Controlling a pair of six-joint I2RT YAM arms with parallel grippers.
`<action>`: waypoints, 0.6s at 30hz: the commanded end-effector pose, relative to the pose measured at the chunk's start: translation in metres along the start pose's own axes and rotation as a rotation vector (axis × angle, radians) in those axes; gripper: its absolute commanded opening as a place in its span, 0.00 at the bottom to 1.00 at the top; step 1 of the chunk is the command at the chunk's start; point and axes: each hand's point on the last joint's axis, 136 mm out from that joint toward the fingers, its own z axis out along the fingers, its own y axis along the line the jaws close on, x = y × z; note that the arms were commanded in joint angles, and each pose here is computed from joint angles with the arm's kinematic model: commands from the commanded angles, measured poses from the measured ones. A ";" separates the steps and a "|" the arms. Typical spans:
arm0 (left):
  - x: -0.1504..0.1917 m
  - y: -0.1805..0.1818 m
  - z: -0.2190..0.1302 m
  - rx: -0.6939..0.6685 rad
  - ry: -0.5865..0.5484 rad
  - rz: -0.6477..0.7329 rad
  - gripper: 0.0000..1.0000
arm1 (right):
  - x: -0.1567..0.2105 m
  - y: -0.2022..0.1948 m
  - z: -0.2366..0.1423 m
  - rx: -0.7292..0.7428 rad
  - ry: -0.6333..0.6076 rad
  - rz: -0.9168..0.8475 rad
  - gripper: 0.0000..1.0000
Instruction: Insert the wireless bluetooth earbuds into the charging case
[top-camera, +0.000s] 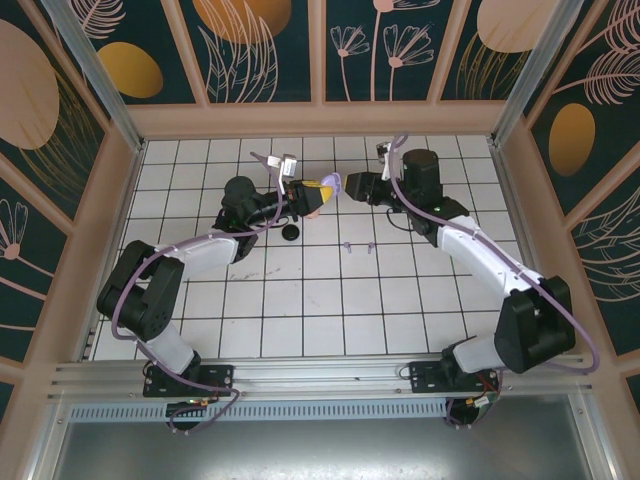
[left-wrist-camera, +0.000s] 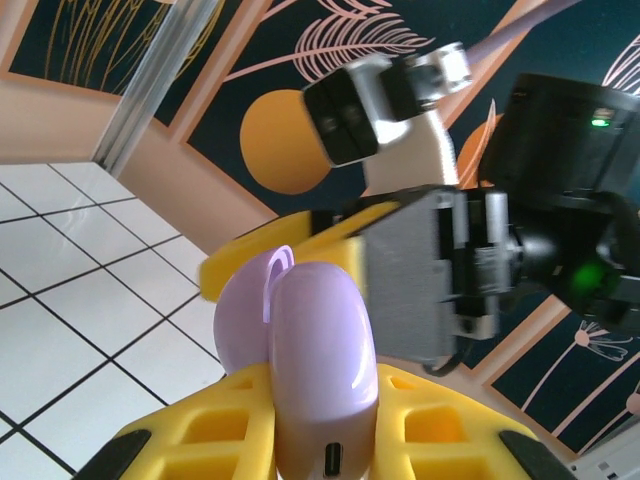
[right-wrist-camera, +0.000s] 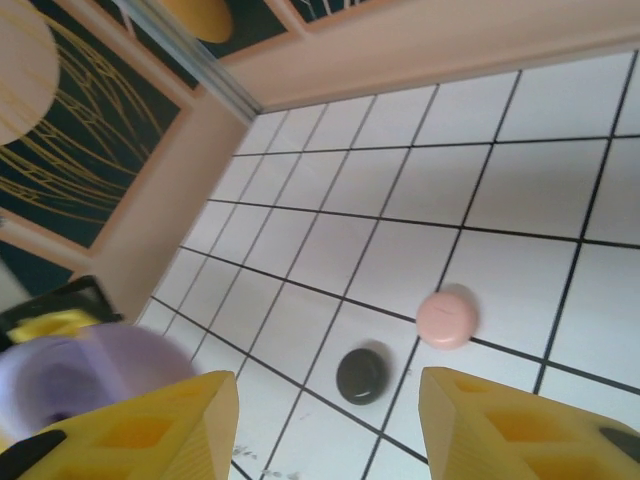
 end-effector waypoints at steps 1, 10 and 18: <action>-0.020 -0.025 0.001 0.067 -0.033 0.083 0.00 | 0.001 -0.004 0.004 0.001 -0.006 0.006 0.51; -0.018 -0.023 0.002 0.066 -0.032 0.080 0.00 | -0.003 0.020 -0.036 -0.037 -0.030 -0.041 0.52; -0.019 -0.027 0.001 0.077 -0.032 0.088 0.00 | 0.000 0.043 -0.030 -0.137 -0.027 -0.021 0.50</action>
